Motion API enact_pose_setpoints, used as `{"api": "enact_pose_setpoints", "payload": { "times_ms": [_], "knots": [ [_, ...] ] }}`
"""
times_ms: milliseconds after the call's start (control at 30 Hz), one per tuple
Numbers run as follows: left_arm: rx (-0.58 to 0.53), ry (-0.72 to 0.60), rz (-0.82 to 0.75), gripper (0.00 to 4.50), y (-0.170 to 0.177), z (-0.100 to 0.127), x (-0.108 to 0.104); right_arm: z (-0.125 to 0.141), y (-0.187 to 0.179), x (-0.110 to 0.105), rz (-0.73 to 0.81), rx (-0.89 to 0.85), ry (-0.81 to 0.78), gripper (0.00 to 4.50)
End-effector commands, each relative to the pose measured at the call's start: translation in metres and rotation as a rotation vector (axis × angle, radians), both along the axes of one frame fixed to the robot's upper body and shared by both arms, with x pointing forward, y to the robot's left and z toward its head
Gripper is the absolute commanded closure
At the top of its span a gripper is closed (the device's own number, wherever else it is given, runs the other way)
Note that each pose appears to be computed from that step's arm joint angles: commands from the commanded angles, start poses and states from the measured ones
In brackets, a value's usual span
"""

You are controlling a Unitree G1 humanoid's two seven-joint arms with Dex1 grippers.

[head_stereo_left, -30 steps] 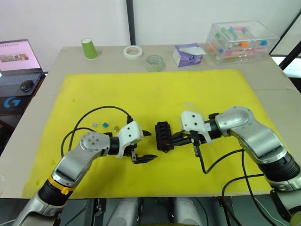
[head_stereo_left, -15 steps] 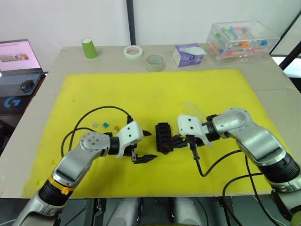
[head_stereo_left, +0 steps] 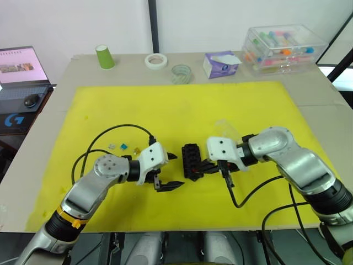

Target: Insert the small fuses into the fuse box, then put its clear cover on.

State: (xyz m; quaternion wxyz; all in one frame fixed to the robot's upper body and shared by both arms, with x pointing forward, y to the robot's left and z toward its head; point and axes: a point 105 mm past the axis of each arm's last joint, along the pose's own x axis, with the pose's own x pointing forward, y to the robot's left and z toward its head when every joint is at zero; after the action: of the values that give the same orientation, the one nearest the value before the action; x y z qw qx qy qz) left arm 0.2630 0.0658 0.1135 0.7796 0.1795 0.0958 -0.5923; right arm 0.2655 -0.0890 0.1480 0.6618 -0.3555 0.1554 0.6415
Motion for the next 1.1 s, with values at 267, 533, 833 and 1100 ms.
{"api": "enact_pose_setpoints", "payload": {
  "times_ms": [267, 533, 833, 1100],
  "knots": [
    [-0.015, -0.019, -0.025, 0.00, -0.006, 0.005, -0.005, 0.001, -0.003, 0.003, 0.028, -0.065, -0.092, 4.48],
    [-0.017, -0.017, -0.023, 0.00, -0.006, 0.005, -0.005, -0.004, -0.003, 0.006, 0.025, -0.073, -0.088, 4.48],
    [-0.016, -0.014, -0.018, 0.00, -0.005, 0.005, -0.005, 0.004, 0.001, 0.003, 0.037, -0.039, -0.066, 4.48],
    [-0.015, -0.014, -0.019, 0.00, -0.004, 0.005, -0.005, 0.020, 0.007, 0.002, 0.031, 0.023, -0.066, 3.81]
  ]
}}
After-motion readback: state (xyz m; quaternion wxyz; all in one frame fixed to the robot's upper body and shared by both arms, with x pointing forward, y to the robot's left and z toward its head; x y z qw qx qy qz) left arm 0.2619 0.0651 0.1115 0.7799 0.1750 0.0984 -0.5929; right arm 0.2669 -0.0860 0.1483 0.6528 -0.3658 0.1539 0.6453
